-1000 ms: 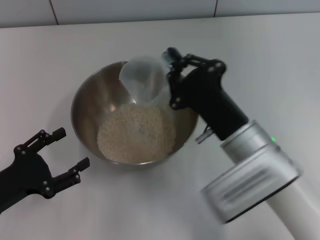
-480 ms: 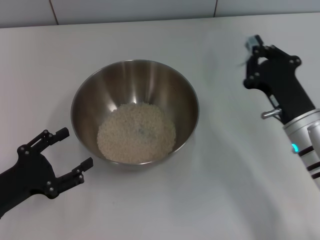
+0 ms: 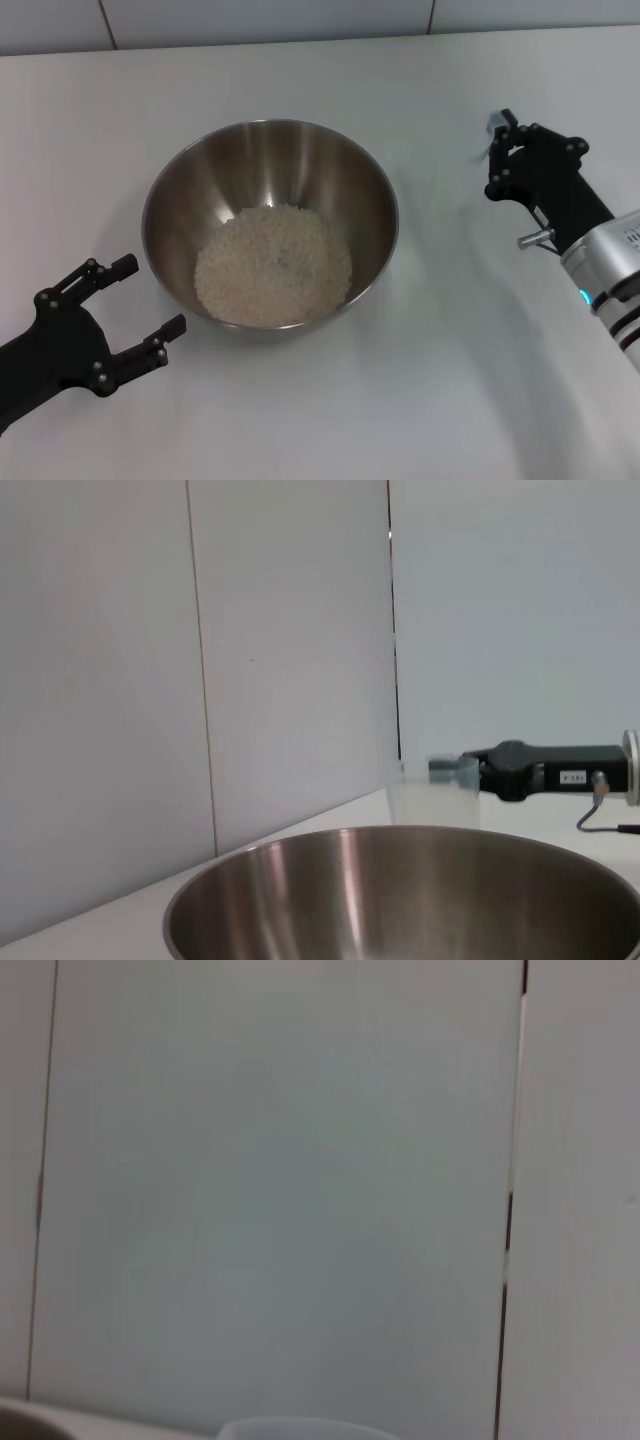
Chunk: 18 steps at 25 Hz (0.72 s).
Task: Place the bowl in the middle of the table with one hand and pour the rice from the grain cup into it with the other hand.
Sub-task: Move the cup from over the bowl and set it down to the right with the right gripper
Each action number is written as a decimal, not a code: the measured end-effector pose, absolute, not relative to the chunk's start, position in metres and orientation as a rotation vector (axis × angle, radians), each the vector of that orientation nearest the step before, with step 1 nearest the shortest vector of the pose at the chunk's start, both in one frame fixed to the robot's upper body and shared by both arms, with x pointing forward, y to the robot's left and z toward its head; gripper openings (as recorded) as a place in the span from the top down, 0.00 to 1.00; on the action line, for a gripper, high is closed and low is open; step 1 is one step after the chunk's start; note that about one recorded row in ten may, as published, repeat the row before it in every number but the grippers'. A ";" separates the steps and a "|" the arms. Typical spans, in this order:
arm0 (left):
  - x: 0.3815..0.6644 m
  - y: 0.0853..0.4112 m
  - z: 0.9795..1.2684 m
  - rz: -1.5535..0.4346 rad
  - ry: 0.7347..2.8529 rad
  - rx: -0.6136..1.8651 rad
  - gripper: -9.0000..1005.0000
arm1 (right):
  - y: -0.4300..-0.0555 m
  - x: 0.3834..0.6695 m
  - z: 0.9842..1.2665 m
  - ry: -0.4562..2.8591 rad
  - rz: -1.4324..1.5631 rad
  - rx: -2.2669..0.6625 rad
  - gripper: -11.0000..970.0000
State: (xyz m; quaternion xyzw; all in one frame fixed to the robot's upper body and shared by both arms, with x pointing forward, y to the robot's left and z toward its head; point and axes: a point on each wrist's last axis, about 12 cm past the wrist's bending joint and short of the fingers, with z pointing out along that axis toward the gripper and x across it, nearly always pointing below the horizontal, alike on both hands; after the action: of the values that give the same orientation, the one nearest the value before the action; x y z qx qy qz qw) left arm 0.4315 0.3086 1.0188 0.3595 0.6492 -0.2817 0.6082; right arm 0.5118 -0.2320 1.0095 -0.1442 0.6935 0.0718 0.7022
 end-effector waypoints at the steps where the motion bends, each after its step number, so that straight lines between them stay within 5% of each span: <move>1: 0.431 0.309 1.019 -0.651 1.500 0.831 0.16 | -0.232 0.513 1.008 1.556 0.159 -0.327 0.89; 18: 0.432 0.308 1.020 -0.652 1.495 0.833 0.16 | -0.219 0.529 1.001 1.661 0.173 -0.435 0.87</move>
State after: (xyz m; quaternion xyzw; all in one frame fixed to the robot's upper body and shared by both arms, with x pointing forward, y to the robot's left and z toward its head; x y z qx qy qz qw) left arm 0.4325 0.3082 1.0196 0.3608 0.6475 -0.2823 0.6090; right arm 0.5286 -0.2193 1.0013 -0.1915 0.7313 0.0763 0.6502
